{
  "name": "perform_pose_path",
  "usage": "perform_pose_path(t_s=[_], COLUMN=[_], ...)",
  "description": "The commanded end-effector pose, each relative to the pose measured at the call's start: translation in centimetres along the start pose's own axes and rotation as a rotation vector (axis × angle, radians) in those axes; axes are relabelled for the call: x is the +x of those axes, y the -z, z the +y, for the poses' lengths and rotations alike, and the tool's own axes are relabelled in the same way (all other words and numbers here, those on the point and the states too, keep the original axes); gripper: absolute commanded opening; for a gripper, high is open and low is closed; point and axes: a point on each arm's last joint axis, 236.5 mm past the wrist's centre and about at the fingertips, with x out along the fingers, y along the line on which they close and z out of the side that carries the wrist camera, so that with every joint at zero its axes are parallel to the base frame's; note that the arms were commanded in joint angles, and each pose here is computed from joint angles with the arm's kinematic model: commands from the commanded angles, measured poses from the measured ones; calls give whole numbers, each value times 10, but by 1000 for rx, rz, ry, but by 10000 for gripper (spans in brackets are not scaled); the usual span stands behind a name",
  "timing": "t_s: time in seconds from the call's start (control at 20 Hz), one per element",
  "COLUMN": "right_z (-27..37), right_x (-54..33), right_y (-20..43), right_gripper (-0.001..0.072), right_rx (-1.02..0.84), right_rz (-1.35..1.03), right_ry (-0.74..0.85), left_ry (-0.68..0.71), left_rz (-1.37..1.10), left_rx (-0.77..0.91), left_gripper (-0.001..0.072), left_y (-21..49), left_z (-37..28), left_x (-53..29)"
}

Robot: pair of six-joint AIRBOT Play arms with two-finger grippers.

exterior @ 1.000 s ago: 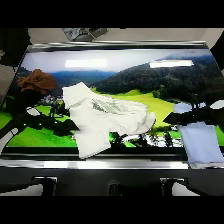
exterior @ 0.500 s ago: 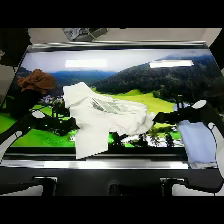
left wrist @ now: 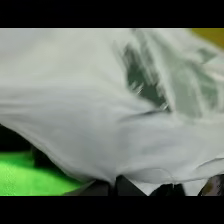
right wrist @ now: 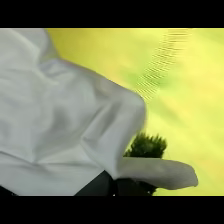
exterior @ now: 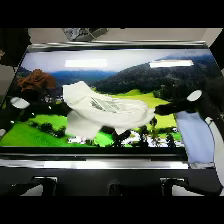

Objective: Fold the shirts.

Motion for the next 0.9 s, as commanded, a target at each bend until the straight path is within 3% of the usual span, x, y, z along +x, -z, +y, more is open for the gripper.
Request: perform_pose_path(t_s=[0.0,0.15,0.35,0.65,0.85], right_z=[6,62,151,169,136], right_x=[-148,-358,-500,-526,-466], right_y=[-81,-117,-64,-24,-28], right_gripper=[44,44,44,44,44], right_rx=[-244,-367,-402,-419,-374], right_rz=[-270,-697,-1055,-1081,-837], right_ry=[280,584,670,729,673], left_ry=[21,28,86,73,-116], left_rz=[-412,-845,-1130,-1172,-977], left_rx=[244,431,543,525,429], left_gripper=[27,27,27,28,28], left_y=[-109,-144,-93,-64,-77], left_z=[-92,-200,-290,-299,-239], left_x=[-145,-335,-466,-489,-443])
